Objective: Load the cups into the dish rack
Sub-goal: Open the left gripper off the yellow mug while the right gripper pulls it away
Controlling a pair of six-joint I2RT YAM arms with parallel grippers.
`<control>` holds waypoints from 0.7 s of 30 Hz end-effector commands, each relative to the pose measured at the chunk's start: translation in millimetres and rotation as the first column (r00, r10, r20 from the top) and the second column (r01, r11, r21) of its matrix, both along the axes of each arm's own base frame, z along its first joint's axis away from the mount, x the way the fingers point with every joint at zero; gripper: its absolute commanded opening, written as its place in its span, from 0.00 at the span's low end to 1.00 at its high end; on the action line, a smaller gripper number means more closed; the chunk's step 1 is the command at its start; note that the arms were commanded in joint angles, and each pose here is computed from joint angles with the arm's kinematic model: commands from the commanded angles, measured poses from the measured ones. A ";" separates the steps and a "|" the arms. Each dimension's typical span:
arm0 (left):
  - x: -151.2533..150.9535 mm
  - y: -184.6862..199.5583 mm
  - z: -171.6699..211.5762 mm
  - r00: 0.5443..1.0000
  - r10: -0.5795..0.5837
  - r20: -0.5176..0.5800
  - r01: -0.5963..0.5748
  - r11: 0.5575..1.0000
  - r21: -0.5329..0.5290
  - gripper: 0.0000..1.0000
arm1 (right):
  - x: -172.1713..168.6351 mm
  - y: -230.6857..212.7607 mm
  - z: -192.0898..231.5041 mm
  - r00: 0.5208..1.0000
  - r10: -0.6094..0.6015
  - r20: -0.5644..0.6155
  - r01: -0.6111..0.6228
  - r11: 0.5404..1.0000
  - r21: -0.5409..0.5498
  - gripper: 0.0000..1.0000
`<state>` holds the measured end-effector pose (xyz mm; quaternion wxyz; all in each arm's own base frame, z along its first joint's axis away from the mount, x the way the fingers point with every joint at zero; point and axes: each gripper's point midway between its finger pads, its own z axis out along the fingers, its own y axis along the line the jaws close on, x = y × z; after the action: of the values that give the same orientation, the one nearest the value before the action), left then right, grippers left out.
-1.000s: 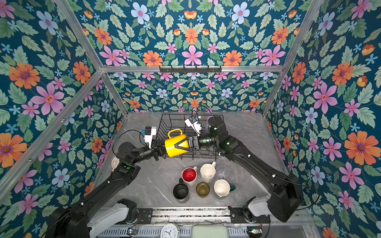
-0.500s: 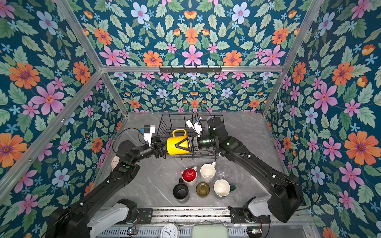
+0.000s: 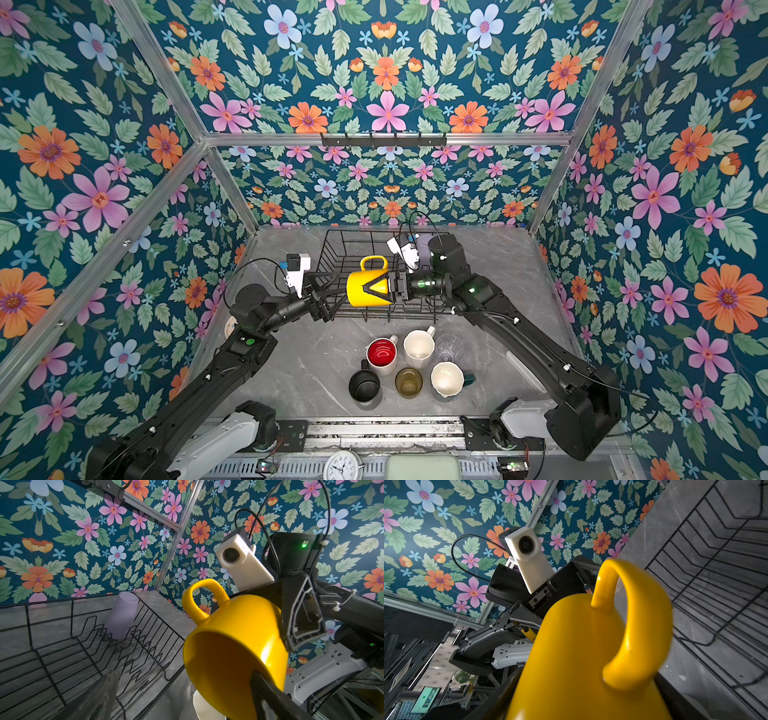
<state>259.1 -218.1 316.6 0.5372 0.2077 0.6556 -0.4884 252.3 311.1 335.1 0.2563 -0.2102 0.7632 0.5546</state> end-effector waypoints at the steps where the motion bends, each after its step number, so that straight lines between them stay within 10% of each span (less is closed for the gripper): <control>1: 14.5 15.4 -8.1 0.991 0.130 0.004 -0.130 0.990 0.058 1.00 | 10.5 -12.4 4.2 0.996 -0.068 0.058 0.071 0.997 -0.042 0.00; 14: 47.6 112.1 -12.3 0.756 0.653 0.044 -0.649 0.740 0.175 1.00 | 59.1 -51.3 -26.0 0.957 -0.229 0.180 0.286 0.857 -0.429 0.00; 21: 42.7 119.8 -3.4 0.738 0.664 0.119 -0.673 0.718 0.178 1.00 | 87.3 -62.2 -39.8 0.946 -0.232 0.228 0.323 0.745 -0.584 0.00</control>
<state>300.7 -105.7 313.9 0.6593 0.0206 0.7204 -0.2142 329.7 260.5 299.4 0.2975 -0.1905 0.8955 0.2706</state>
